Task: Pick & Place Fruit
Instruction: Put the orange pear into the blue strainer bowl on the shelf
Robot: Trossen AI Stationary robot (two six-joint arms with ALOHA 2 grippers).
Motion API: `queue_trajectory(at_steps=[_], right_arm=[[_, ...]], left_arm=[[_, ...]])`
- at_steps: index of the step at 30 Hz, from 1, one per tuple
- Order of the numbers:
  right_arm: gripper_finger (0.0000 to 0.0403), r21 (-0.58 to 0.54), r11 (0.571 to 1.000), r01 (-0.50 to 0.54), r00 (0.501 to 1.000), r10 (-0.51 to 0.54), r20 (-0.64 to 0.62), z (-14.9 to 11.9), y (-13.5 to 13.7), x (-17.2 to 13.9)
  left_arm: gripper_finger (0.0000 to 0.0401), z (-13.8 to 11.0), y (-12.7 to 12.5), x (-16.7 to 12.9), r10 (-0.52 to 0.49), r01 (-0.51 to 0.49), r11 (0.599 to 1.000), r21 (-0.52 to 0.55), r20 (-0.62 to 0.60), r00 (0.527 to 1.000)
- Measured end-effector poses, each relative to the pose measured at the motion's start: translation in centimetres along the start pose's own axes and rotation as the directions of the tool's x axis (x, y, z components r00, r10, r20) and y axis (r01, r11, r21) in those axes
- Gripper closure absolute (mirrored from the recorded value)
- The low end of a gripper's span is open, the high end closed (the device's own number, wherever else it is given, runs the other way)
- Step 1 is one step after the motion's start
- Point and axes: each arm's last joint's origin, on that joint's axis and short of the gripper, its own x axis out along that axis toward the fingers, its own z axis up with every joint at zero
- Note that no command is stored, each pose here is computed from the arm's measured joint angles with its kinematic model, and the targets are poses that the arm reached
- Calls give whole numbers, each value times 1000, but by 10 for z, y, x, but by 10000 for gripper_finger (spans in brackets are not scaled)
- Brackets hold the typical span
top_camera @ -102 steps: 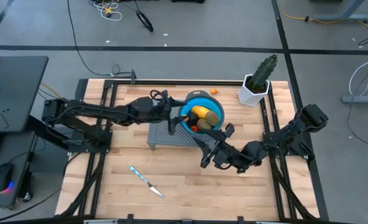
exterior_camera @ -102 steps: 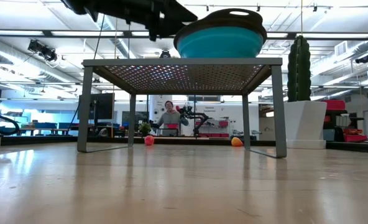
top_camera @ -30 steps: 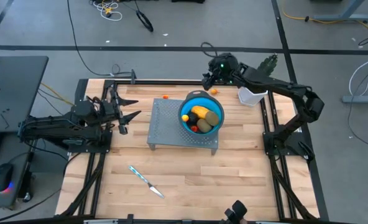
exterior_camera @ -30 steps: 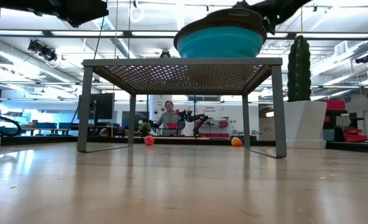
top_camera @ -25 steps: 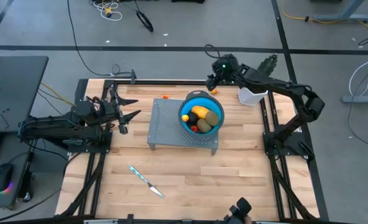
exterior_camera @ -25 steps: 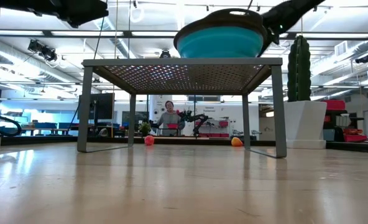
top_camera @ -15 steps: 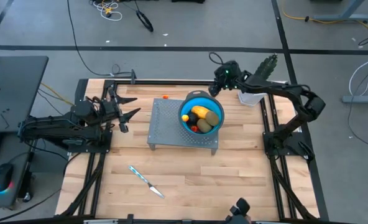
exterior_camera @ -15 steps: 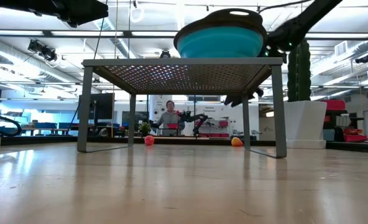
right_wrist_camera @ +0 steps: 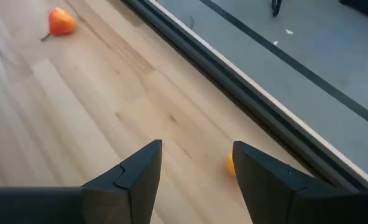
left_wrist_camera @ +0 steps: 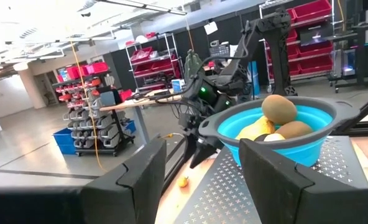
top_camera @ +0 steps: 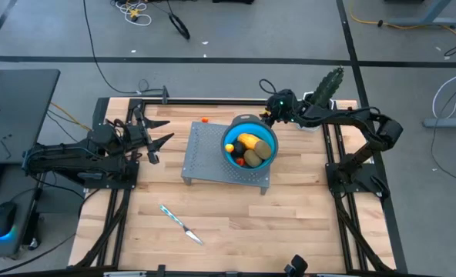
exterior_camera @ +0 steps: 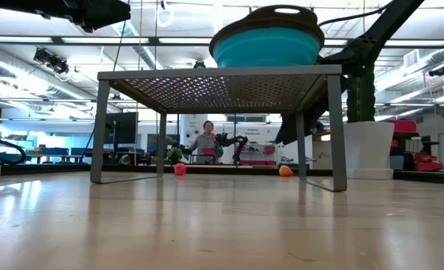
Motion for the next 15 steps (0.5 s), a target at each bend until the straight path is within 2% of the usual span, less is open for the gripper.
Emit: queue_trajectory(at_steps=[10, 15], right_arm=[[178, 34, 999, 15, 999, -16, 29, -3, 2, 1], [178, 81, 997, 11, 1000, -12, 2, -11, 2, 16]], left_arm=[[191, 3, 1, 0, 6, -6, 1000, 16, 25, 1000], [191, 4, 1, 0, 9, -9, 1000, 9, 38, 999]])
